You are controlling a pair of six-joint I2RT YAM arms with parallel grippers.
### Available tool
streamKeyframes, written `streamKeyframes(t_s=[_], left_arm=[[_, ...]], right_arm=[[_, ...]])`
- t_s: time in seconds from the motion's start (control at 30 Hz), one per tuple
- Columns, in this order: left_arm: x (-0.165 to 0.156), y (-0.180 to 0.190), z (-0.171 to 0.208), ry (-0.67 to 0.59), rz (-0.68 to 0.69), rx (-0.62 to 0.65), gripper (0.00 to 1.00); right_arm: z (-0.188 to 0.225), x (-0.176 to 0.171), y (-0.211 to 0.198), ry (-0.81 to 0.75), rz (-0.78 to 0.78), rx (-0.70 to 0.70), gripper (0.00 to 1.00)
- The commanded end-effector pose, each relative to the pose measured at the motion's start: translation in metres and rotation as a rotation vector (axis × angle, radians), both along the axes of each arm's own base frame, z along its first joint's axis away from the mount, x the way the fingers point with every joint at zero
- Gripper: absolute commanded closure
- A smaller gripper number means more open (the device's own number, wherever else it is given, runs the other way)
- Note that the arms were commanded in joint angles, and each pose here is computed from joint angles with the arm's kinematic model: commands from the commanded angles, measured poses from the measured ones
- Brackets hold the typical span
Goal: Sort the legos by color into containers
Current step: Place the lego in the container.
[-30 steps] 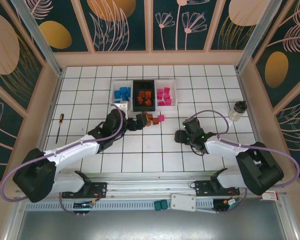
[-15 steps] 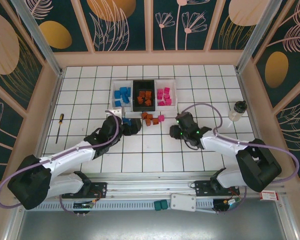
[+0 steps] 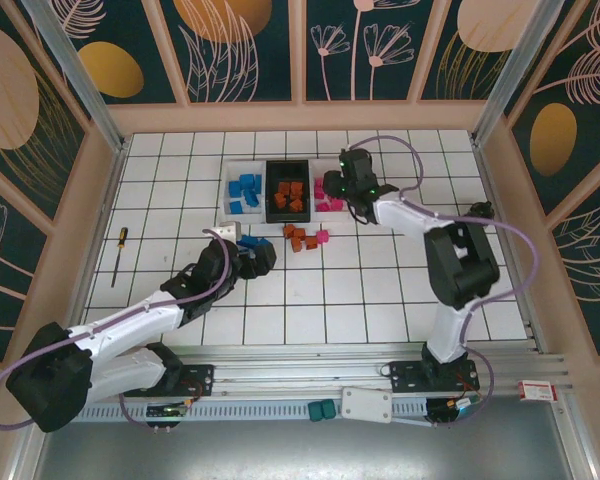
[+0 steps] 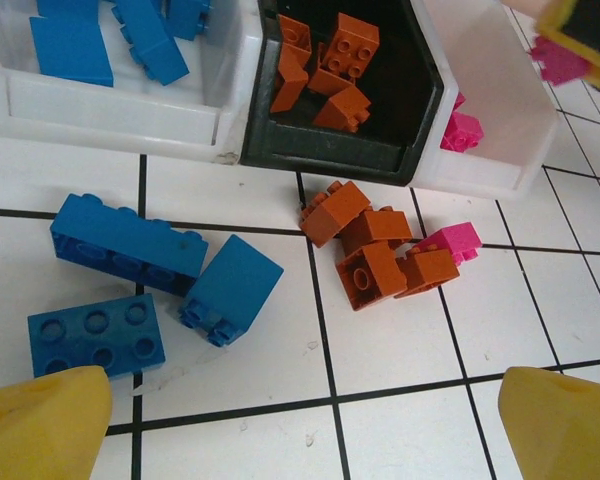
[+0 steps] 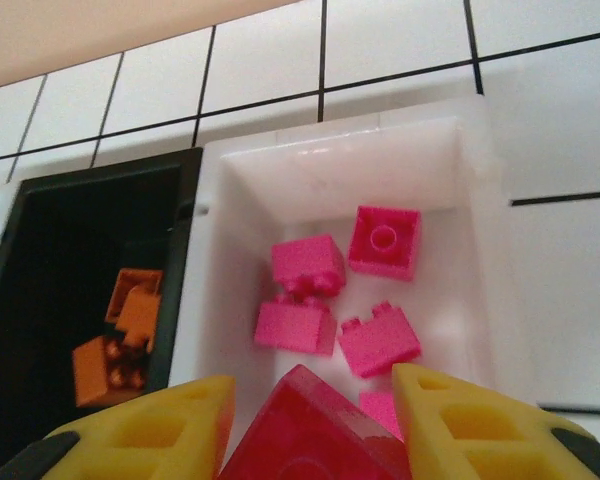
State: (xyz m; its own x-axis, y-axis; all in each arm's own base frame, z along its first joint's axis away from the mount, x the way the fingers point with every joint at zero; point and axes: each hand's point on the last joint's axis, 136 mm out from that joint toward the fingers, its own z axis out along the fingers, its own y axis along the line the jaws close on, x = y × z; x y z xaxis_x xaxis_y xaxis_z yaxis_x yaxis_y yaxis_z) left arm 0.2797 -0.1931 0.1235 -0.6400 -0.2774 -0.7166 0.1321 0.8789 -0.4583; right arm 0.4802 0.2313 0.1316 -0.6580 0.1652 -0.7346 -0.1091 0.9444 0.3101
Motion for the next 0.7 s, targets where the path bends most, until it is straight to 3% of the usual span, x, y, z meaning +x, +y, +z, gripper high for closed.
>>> streamKeyframes(t_s=[0.0,0.1,0.2,0.37,0.53,0.67], left_arm=[[-0.006,0.009,-0.008,0.029,0.031,0.013,0.01],[-0.008,0.013,-0.009,0.031,0.044,0.020,0.01],[-0.008,0.018,-0.006,0.020,0.060,0.029,0.01],[-0.004,0.018,-0.007,0.015,0.054,0.067,0.01],[0.010,0.017,-0.046,0.114,0.057,0.194,0.04],[0.023,0.019,-0.065,0.161,0.096,0.206,0.16]], right_arm=[[0.008,0.024,0.004,-0.025,-0.025,-0.005,0.60],[0.011,0.033,0.011,-0.024,-0.019,0.013,0.42],[0.030,0.030,0.018,-0.061,0.000,0.032,0.35],[0.059,0.006,0.024,-0.109,0.040,0.071,0.33],[0.060,-0.028,0.028,-0.113,0.077,0.100,0.33],[0.057,-0.047,0.029,-0.100,0.095,0.116,0.32]])
